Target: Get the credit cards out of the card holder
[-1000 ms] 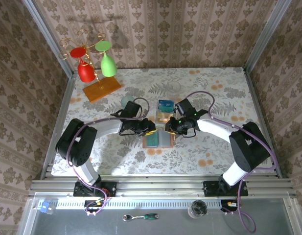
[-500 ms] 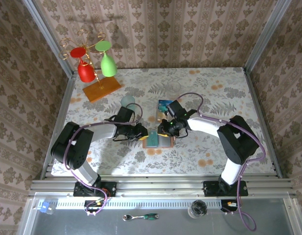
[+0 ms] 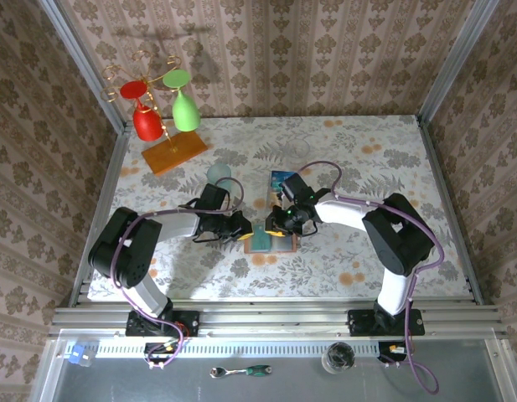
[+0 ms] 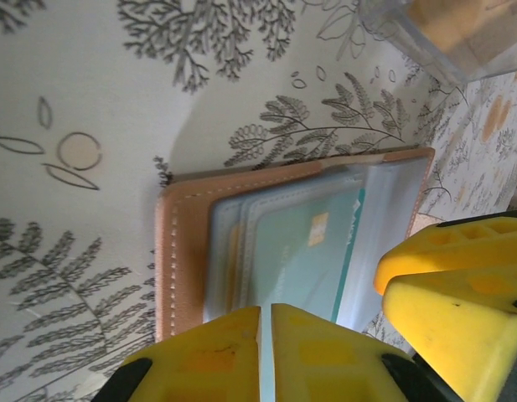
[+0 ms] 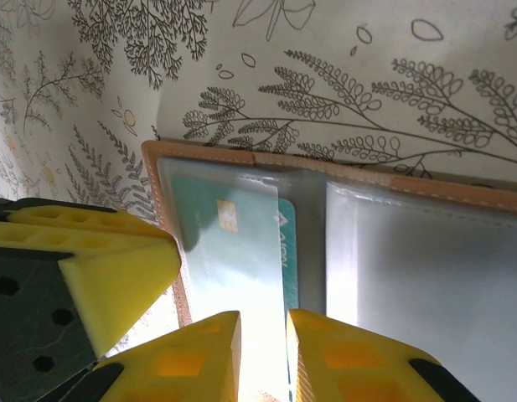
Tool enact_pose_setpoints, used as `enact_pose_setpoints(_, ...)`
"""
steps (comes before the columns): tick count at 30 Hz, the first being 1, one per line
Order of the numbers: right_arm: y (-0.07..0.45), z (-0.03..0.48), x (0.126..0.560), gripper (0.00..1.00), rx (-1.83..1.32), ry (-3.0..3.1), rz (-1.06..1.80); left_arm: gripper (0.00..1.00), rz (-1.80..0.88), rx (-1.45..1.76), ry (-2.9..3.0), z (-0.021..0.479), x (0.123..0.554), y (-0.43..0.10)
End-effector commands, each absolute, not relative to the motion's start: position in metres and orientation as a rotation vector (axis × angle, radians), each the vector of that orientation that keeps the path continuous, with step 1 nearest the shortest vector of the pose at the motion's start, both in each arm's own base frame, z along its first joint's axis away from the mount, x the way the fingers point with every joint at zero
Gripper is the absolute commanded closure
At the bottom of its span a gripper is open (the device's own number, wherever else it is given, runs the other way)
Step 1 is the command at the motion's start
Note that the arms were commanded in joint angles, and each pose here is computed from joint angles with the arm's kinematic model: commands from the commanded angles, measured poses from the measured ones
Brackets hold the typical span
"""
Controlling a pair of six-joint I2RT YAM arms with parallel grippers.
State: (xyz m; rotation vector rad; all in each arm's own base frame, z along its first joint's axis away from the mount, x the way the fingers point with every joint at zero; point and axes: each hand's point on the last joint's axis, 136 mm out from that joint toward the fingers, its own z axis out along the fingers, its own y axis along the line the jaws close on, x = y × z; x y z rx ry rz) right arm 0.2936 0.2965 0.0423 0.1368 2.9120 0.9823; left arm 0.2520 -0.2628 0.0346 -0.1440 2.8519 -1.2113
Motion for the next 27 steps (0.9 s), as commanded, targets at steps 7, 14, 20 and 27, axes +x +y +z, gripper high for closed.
enact_pose_setpoints(7,0.309,0.039,0.292,0.8,0.12,2.93,1.043,0.89,-1.183,-0.142,2.897,0.019,0.245,-0.256)
enact_pose_setpoints(14,0.309,0.032,0.29,0.8,0.118,2.947,1.035,0.9,-1.181,-0.142,2.901,0.018,0.245,-0.256)
enact_pose_setpoints(20,0.316,0.035,0.29,0.8,0.086,2.932,1.09,0.9,-1.183,-0.139,2.899,0.019,0.245,-0.257)
enact_pose_setpoints(27,0.321,0.036,0.288,0.83,0.055,2.936,1.11,0.9,-1.181,-0.141,2.899,0.019,0.246,-0.256)
